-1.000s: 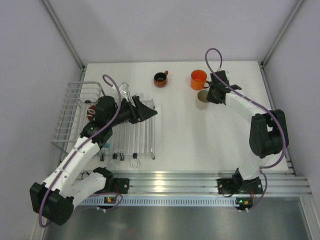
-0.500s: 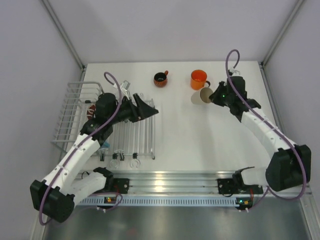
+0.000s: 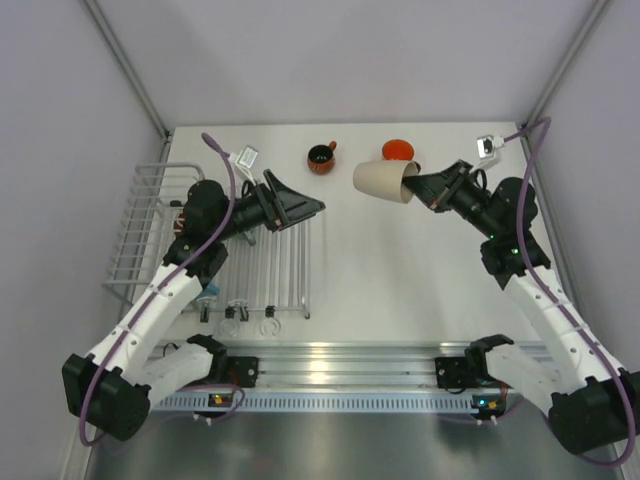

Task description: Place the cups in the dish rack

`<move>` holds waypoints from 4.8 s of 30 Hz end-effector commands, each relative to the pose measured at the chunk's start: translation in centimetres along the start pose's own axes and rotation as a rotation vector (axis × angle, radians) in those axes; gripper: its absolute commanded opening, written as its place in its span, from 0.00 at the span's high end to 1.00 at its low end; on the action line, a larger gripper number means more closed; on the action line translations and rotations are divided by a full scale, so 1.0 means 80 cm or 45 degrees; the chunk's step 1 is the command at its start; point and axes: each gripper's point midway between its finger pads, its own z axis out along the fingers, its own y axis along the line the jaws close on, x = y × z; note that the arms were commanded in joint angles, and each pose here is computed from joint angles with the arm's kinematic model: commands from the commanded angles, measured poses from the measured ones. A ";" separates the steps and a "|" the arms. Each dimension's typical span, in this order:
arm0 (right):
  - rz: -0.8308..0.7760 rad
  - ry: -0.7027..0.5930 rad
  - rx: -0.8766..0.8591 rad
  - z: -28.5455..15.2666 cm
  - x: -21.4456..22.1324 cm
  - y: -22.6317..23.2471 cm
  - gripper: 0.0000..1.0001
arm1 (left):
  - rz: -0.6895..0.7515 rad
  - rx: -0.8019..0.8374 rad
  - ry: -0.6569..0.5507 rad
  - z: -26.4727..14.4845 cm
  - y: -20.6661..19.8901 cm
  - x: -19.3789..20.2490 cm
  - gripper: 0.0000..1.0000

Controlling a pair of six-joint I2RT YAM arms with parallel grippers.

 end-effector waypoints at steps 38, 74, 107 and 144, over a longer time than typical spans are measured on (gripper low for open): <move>0.048 0.141 -0.601 0.040 0.055 0.156 1.00 | -0.014 0.520 0.063 -0.019 -0.104 0.006 0.17; -0.333 0.165 -0.095 -0.015 0.062 0.069 0.04 | 0.576 -1.077 0.054 -0.071 0.124 -0.074 1.00; -0.506 0.106 0.018 -0.050 0.047 0.047 0.01 | 0.629 -1.588 0.348 -0.035 0.257 -0.093 1.00; -0.514 0.099 0.063 -0.053 0.045 0.038 0.01 | 0.575 -1.680 0.442 -0.037 0.306 -0.068 0.33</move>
